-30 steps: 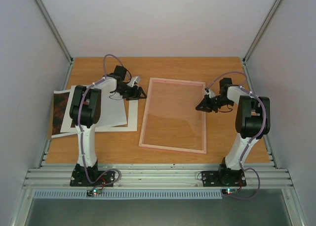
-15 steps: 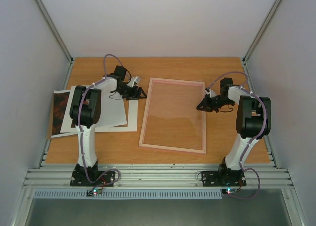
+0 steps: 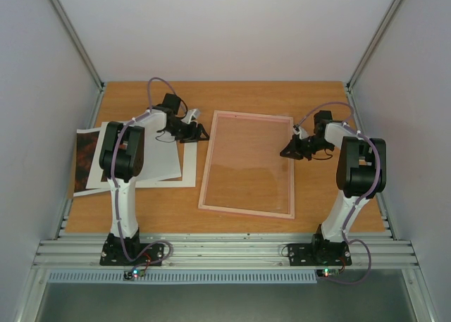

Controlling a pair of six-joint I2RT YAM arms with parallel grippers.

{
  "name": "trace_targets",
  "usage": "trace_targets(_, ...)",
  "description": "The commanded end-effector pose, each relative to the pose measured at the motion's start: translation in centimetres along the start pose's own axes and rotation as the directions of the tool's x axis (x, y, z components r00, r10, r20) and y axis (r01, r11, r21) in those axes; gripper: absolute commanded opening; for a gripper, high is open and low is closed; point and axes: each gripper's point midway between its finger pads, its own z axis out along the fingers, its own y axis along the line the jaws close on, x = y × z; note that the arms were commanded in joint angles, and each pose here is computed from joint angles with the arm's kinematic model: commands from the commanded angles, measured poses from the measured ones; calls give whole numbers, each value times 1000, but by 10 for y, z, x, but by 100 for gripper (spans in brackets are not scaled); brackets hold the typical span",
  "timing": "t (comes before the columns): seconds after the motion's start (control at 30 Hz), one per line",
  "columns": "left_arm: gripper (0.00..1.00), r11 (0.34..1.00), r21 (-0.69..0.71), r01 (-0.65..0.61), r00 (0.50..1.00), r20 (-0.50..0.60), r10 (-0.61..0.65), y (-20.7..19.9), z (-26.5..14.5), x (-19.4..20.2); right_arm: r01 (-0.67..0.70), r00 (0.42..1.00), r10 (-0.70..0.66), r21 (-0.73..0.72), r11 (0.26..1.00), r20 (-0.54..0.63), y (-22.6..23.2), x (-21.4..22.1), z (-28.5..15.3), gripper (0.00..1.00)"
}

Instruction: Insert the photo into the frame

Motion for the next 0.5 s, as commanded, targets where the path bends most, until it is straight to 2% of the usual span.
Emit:
trace_targets(0.0,67,999,-41,19,1000,-6,-19,12,6,2,10,999,-10,-19,1000,31,8,-7,0,2)
trace_targets(0.1,67,999,-41,18,1000,-5,-18,12,6,2,10,999,-10,-10,1000,31,9,-7,0,8)
trace_targets(0.37,67,999,-47,20,1000,-4,-20,13,6,2,18,998,-20,53,998,51,11,-11,-10,37)
trace_targets(0.47,67,999,-46,23,1000,-2,-23,13,7,1,27,998,-32,83,996,60,10,-12,-14,43)
